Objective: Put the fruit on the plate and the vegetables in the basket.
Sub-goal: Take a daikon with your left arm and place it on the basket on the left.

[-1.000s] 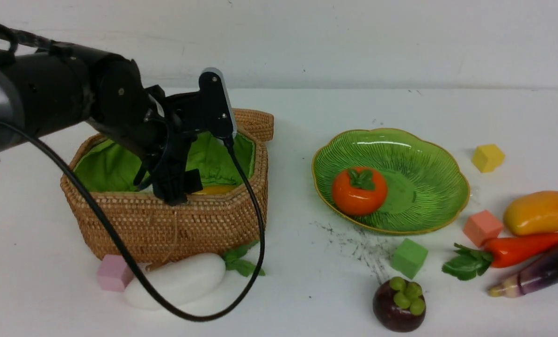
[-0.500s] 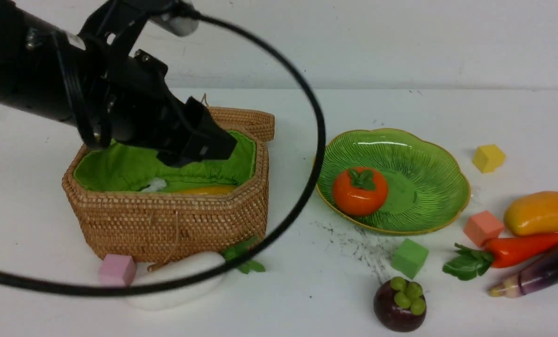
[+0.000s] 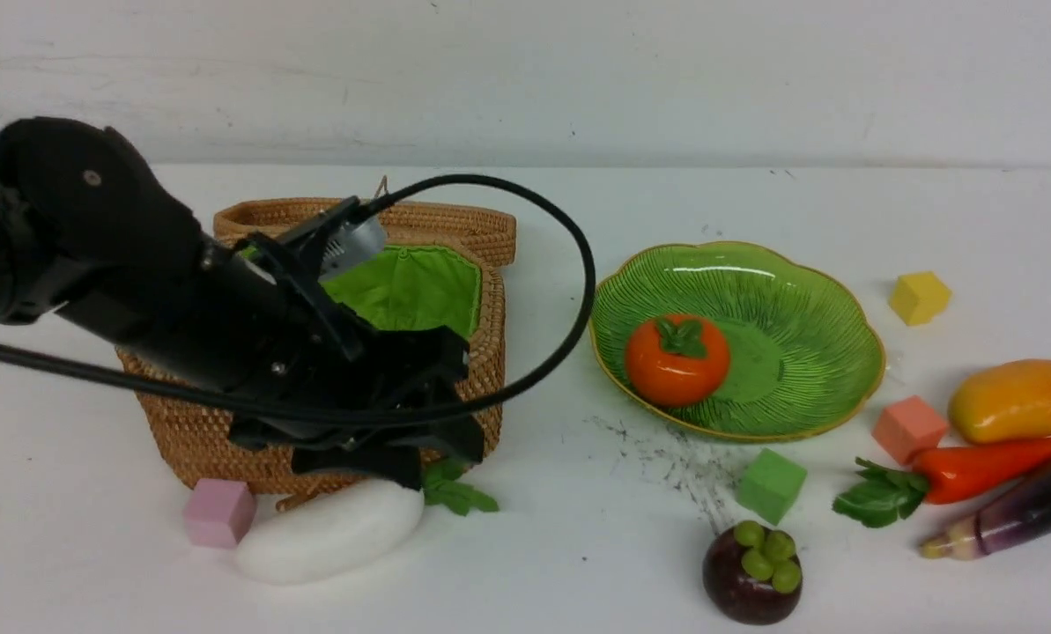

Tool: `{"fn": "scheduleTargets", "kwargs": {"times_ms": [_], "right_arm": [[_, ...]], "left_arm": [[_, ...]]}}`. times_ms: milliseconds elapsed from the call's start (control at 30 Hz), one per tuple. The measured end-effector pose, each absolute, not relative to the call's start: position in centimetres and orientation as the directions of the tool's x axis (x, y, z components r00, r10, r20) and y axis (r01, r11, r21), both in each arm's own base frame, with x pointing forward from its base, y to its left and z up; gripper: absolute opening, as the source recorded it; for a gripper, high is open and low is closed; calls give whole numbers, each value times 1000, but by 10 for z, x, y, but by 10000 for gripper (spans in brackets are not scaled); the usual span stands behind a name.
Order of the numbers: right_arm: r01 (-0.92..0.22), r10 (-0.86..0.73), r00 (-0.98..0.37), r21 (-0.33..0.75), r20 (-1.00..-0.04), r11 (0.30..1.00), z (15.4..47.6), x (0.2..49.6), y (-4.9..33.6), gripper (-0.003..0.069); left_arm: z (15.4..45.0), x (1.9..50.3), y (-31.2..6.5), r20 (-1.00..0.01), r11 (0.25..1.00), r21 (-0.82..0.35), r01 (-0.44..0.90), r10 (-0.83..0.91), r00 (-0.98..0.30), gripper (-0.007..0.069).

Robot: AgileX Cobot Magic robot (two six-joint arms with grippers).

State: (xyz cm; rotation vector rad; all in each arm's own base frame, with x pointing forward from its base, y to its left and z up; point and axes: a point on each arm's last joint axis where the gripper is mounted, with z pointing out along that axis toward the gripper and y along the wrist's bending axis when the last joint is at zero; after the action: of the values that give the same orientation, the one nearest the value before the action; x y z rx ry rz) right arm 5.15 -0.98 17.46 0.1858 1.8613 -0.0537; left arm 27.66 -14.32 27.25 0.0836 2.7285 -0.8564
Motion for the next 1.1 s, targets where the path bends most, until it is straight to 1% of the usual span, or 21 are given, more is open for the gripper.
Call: {"fn": "scheduleTargets", "kwargs": {"times_ms": [67,100,200,300,333,367,433,467,500,533,567,600,633,733,833,933,1100], "right_arm": [[155,101,-283,58,-954,986,175,51,-10,243],[155,101,-283,58,-954,986,175,51,-10,243],[155,101,-283,58,-954,986,175,51,-10,243],[155,101,-283,58,-954,986,175,51,-10,243],[155,101,-283,58,-954,986,175,51,-10,243],[155,101,-283,58,-954,986,175,51,-10,243],[155,101,-283,58,-954,986,175,51,-10,243],[155,101,-283,58,-954,986,175,51,-10,243],[155,101,-283,58,-954,986,175,51,-10,243],[155,101,-283,58,-954,986,175,51,-10,243],[155,101,-283,58,-954,986,175,51,-10,243],[155,101,-283,58,-954,986,175,51,-10,243],[155,101,-283,58,-954,986,175,51,-10,243],[155,101,-283,58,-954,986,175,51,-10,243],[155,101,-283,58,-954,986,175,51,-10,243],[155,101,-283,58,-954,986,175,51,-10,243],[155,101,-283,58,-954,986,175,51,-10,243]], "left_arm": [[261,281,-143,-259,840,-528,127,-17,-966,445],[260,282,-143,-259,843,-523,128,-14,-966,452],[248,288,-140,-264,876,-458,149,26,-964,507],[251,293,-133,-309,912,-335,236,130,-942,541],[252,293,-132,-313,914,-324,244,139,-939,542],[259,297,-128,-344,918,-232,322,232,-910,548],[264,299,-122,-348,899,-125,420,356,-867,552],[265,299,-119,-334,869,-69,489,442,-832,552],[265,299,-118,-332,858,-50,512,469,-818,552],[263,297,-116,-294,809,-7,587,559,-775,552],[260,296,-115,-268,774,3,633,610,-745,552],[260,296,-115,-264,761,7,649,628,-733,552],[255,296,-116,-236,711,3,703,683,-691,552],[244,300,-121,-224,662,-29,749,726,-650,553],[236,305,-124,-239,655,-40,755,727,-644,554],[224,314,-128,-257,650,-28,760,730,-634,554],[209,320,-130,-248,645,-33,763,735,-632,554]]}}
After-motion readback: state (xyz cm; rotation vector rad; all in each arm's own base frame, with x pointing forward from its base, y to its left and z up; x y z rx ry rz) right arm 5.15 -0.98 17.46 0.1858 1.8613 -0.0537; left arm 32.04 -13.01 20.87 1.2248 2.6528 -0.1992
